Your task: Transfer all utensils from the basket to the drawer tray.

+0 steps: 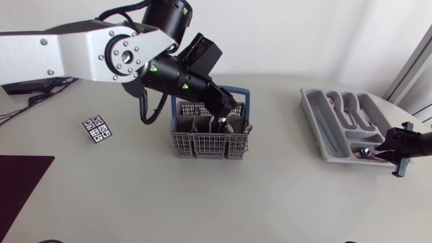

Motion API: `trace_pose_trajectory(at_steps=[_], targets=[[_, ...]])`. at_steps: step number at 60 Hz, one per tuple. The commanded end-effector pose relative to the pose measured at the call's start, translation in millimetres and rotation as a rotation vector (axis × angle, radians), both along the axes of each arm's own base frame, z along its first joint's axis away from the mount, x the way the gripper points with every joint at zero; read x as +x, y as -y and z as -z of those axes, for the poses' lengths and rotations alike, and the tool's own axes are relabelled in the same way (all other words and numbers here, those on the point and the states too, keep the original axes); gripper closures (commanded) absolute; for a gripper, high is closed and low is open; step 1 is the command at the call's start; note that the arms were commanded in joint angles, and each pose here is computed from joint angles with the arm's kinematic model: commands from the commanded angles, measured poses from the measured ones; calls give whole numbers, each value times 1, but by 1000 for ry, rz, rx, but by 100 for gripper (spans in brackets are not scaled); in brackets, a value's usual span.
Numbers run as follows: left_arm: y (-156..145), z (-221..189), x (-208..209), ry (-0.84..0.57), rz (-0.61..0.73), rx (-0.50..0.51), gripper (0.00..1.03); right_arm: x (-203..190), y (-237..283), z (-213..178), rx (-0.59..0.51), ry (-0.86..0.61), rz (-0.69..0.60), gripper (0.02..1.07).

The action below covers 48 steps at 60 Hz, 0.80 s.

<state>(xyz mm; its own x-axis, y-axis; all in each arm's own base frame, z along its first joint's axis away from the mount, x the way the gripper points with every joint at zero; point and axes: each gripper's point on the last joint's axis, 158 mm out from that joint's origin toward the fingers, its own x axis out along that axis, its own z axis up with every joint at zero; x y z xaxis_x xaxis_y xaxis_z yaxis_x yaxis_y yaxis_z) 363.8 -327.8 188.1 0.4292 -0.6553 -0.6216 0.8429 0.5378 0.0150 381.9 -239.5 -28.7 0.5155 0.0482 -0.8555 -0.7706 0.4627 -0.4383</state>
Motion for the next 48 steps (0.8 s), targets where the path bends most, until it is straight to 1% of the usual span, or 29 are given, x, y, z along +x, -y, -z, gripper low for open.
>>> trace_pose_trajectory(at_steps=[1, 9, 11, 13, 20, 26, 30, 35, 41, 48], targets=[[-4, 23, -1, 7, 31, 61, 35, 0, -10, -7, -17, 29, -24, 46], [-7, 26, 0, 44, 69, 95, 33, -4, -20, -30, -11, 66, -22, 44], [-7, 26, 0, 57, 76, 104, 33, -4, -24, -39, 3, 84, -9, 41], [-7, 26, 1, 60, 78, 107, 33, -4, -28, -48, 17, 99, -4, 40], [-4, 34, -3, 74, 113, 137, 33, -4, -44, -80, 80, 135, 46, 40], [-1, 46, -9, 91, 164, 179, 33, -11, -69, -96, 132, 148, 29, 36], [-2, 52, -8, 116, 175, 220, 33, -11, -86, -102, 168, 151, 51, 34], [0, 52, -2, 107, 160, 231, 33, -15, -108, -107, 212, 131, 68, 34], [7, 52, -8, 123, 187, 253, 33, -23, -146, -111, 268, 116, 71, 34], [9, 52, -7, 222, 251, 333, 34, -39, -191, -111, 291, 104, 4, 34]])
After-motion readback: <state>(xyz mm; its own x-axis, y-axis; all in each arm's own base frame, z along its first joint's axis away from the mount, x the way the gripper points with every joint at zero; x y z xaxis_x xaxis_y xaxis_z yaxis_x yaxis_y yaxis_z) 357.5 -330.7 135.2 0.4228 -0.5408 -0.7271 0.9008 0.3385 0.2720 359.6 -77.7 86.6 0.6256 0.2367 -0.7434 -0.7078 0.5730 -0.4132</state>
